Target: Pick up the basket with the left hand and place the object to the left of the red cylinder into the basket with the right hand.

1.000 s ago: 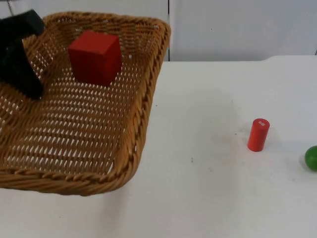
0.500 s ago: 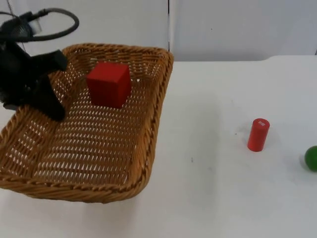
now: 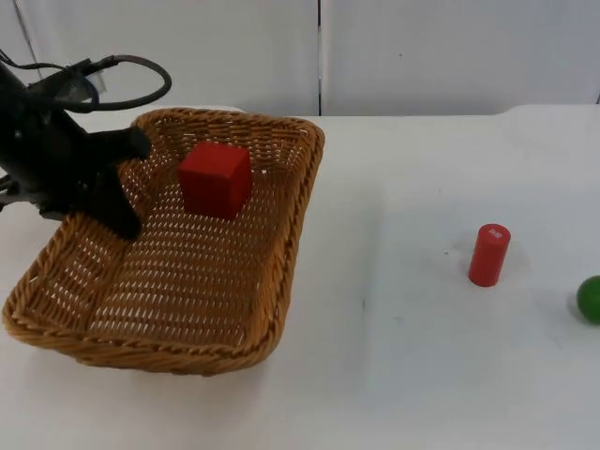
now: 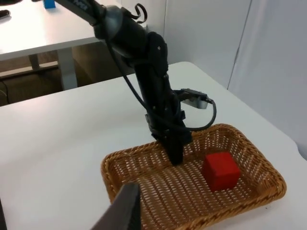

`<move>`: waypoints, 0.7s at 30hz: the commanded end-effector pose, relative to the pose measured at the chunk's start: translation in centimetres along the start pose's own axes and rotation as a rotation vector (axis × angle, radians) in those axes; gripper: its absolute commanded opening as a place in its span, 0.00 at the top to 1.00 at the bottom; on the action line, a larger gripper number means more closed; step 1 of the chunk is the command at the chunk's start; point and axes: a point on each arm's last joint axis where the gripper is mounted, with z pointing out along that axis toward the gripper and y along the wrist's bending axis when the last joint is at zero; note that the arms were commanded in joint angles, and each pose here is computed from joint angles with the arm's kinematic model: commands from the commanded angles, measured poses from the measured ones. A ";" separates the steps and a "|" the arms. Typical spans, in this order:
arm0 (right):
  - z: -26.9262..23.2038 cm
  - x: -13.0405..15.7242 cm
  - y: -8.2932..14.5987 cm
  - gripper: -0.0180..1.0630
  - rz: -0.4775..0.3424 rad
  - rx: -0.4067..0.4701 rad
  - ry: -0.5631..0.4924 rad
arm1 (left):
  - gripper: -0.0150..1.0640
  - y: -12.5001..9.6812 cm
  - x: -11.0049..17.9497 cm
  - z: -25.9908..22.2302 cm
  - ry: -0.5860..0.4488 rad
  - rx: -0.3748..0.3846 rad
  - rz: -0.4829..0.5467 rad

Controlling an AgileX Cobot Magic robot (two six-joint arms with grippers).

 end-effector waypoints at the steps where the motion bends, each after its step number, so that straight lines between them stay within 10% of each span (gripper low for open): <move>1: -0.1 0.0 0.0 0.01 0.001 0.001 -0.003 | 0.99 -0.2 -0.9 0.1 -0.022 0.034 -0.020; 21: -0.1 0.0 0.0 0.01 -0.005 0.005 -0.010 | 0.99 1.4 -2.4 2.3 -0.041 -0.013 0.017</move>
